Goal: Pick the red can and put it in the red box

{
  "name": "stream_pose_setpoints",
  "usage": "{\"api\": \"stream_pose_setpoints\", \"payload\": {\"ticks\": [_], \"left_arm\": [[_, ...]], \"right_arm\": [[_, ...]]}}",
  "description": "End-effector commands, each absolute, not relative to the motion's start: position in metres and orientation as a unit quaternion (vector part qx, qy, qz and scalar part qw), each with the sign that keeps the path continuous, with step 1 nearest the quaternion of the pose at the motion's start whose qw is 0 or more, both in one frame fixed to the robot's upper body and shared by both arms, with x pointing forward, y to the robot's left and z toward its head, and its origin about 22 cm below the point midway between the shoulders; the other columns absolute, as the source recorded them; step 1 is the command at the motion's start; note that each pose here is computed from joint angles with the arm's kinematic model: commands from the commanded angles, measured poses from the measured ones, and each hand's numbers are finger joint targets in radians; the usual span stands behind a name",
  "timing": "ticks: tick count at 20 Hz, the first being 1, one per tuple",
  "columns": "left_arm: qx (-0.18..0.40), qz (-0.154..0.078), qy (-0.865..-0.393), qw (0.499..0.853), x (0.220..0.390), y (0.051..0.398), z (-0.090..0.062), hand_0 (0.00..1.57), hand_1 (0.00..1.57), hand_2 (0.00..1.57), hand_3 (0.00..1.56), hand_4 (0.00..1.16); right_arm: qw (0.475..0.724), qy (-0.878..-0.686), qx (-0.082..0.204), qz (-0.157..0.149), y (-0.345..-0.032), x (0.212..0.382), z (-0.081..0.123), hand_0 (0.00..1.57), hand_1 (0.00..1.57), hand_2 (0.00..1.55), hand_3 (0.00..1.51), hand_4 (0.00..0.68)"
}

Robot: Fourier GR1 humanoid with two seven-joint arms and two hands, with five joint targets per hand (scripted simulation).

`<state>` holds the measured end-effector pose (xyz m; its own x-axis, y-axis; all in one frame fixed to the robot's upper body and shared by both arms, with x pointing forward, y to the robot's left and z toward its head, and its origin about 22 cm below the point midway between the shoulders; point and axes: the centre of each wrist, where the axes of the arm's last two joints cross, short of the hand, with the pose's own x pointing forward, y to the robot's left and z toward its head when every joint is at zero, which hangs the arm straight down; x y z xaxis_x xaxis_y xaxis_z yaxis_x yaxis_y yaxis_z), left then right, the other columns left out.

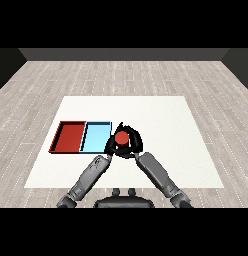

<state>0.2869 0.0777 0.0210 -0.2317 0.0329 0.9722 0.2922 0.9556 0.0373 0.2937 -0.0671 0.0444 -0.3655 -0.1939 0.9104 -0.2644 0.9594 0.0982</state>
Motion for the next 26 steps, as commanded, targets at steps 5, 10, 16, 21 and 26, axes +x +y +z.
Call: {"api": "stream_pose_setpoints", "payload": {"ticks": [5,10,16,21,26], "left_arm": [[-0.118,-0.107,-0.780,0.605,0.286,0.069,0.019,0.00,0.00,0.00,0.00,0.00],[-0.055,-0.104,-0.788,0.604,0.281,0.066,0.012,0.73,0.73,0.76,0.25,0.69],[-0.061,-0.100,-0.768,0.630,0.290,0.060,0.026,1.57,1.57,1.54,1.45,0.97],[-0.048,-0.093,-0.774,0.625,0.285,0.044,0.037,1.57,1.57,1.45,1.30,0.88],[-0.039,-0.085,-0.780,0.619,0.278,0.046,0.037,1.57,1.57,1.50,1.38,0.87]], "right_arm": [[0.540,-0.827,0.155,0.024,-0.053,0.277,0.065,1.46,1.46,1.45,1.40,0.543],[0.538,-0.828,0.151,0.036,-0.061,0.293,0.064,1.52,1.52,1.46,1.40,0.516],[0.530,-0.831,0.164,0.019,-0.057,0.273,0.042,1.47,1.47,1.44,1.39,0.531],[0.529,-0.832,0.166,0.028,-0.051,0.288,0.055,1.48,1.48,1.44,1.39,0.558],[0.523,-0.837,0.159,0.030,-0.044,0.285,0.058,1.52,1.52,1.46,1.40,0.538]]}}
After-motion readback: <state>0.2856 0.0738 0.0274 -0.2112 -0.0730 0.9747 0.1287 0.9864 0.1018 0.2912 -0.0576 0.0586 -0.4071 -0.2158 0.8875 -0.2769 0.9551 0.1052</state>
